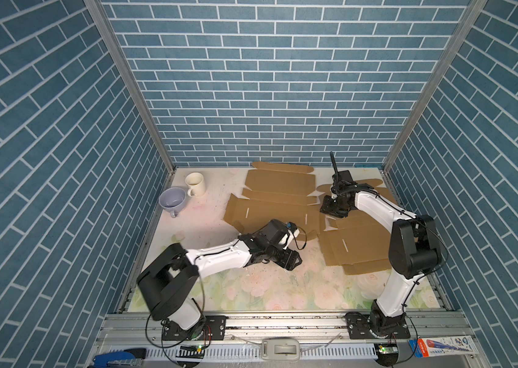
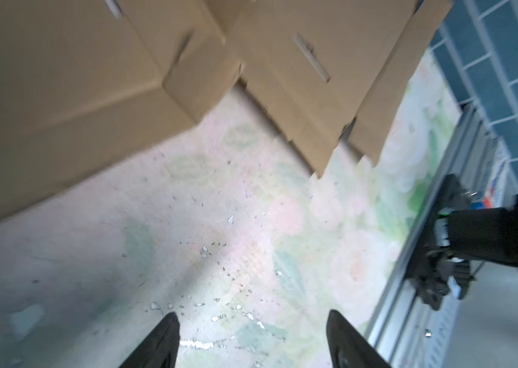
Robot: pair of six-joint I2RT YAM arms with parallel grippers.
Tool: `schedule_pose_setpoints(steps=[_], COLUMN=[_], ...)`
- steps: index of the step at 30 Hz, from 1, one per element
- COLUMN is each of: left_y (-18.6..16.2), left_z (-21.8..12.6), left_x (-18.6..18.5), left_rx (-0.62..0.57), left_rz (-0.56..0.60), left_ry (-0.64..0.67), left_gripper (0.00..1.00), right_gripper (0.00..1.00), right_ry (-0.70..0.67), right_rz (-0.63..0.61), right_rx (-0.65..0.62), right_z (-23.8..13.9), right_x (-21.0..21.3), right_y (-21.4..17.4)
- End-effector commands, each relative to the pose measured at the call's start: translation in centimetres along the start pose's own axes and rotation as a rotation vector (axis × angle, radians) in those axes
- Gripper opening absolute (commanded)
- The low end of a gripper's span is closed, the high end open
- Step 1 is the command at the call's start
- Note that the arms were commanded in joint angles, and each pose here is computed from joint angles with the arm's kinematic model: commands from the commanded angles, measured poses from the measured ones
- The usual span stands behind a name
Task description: Fold the paper box
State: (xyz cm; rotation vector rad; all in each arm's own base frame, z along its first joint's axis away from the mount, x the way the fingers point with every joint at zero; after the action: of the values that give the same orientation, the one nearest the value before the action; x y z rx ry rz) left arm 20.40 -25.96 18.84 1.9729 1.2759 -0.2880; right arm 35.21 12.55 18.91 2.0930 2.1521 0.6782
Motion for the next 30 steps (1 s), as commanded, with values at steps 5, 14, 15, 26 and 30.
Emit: schedule_pose_setpoints(steps=[5,14,15,26,30], left_y=[3.6,6.9,6.9,6.2,6.3], left_z=[-8.4,-8.8,-8.7,-8.9,-9.0], left_x=[8.1,9.6,9.6,9.5,9.4], left_rx=[-0.208,-0.420,-0.432,-0.447,-0.451], left_rz=[-0.211,-0.278,-0.285,-0.286,-0.283], left_ry=[0.239,0.245,0.238,0.223,0.213], left_gripper=[0.79,0.79,0.80,0.80,0.80], right_gripper=[0.77,0.77,0.76,0.66,0.63], right_ry=[0.175,0.438,0.445,0.434,0.399], right_rz=[0.311,0.607,0.636,0.820,0.866], right_rx=[-0.053,-0.087,-0.081,-0.081,-0.109], right_z=[-4.1,-0.2,0.4,5.5,6.6], right_x=[3.0,10.1,10.6,12.4,12.4], right_y=[-6.8,-11.5,-11.8,-13.0,-13.0])
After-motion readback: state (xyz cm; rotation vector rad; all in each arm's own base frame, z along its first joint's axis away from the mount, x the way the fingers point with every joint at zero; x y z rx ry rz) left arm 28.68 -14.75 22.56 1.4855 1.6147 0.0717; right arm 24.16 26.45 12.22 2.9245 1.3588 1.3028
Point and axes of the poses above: each gripper's point midway between its finger pads, its own z axis out along the fingers, its own x axis along the line the jaws close on, y = z × x, the point moved 10 cm from there along -z, back along the fingers, and after that the axes turned 11 degrees about -z, right-handed, at the moved point
